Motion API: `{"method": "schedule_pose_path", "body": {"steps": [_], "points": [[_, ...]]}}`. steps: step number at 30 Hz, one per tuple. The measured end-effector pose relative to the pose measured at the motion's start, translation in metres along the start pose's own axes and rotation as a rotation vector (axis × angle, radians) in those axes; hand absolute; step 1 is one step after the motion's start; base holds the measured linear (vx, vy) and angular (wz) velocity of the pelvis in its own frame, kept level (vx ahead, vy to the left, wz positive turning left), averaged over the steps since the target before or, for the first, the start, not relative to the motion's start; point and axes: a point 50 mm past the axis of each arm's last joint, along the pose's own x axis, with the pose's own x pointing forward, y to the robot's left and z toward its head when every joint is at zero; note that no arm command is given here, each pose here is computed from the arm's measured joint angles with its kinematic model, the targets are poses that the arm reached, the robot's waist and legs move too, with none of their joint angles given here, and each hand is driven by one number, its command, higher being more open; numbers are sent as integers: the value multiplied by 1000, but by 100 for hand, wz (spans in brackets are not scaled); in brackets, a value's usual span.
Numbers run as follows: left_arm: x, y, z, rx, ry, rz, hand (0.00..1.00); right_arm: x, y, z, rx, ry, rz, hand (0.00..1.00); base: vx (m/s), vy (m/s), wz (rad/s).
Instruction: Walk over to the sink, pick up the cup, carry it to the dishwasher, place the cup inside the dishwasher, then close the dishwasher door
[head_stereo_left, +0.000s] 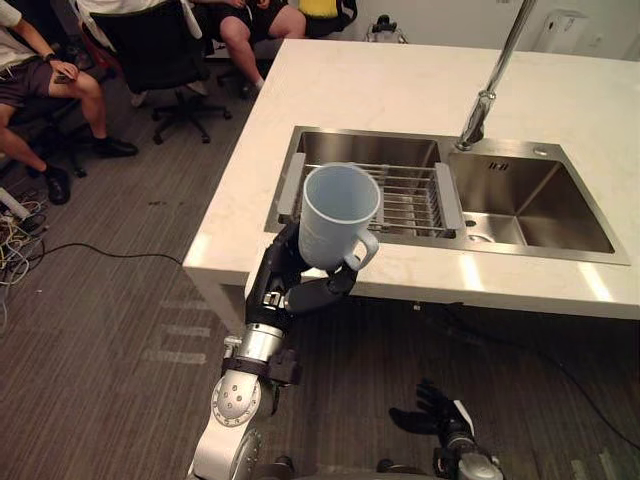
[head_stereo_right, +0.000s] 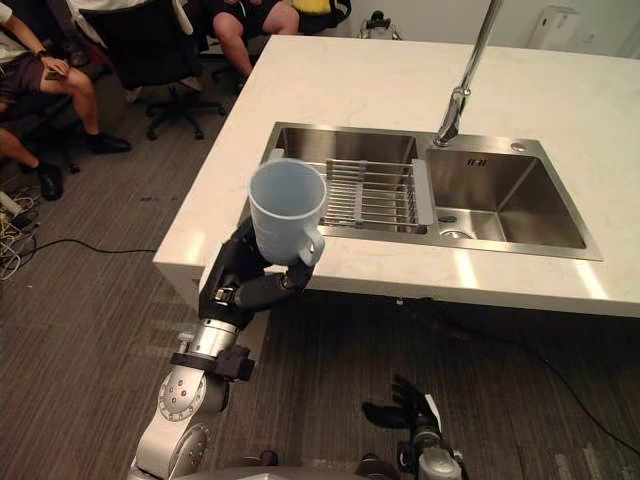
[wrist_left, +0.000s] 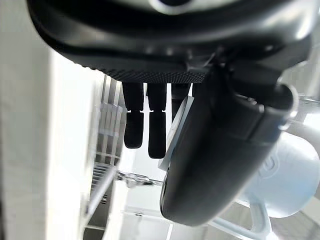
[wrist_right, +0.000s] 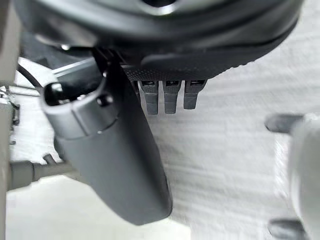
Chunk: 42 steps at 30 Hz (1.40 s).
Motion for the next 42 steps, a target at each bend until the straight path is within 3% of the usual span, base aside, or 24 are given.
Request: {"method": "schedule_pose_path", "body": {"steps": [9,13,19,22,26,34,40,41,42], "points": [[-5,0,7,-1,-23,-5,30,-1,9,-4,-88,12,33,90,-76,-6,43],[-3,-4,16,-29,-67,9,30,-1,9,-3,-95,8,19,90,-65,-30,170],[-4,-3,15,-23,-61,-13,30,7,-16,20,-194,-49,-46,90,37,163,210],[-4,2,12,-18,-41,-2,30,16,-11,46,-223,-116,-36,90,137,315,143],[-1,-3,6,-9,-7,-49,30,17,21,58,-238,-173,56,90,185,193,158],[-2,-23,1,-34,14,-152,30,-9,46,31,-174,-169,133,90,268,-76,106],[-3,-23,-1,-43,21,-144,30,-9,50,54,-205,-262,149,90,263,-153,25],[-8,-19,-22,-15,123,-167,30,-2,29,23,-352,-121,151,90,91,-85,-12],[-8,-19,-22,-15,123,-167,30,-2,29,23,-352,-121,151,90,0,0,0]]}}
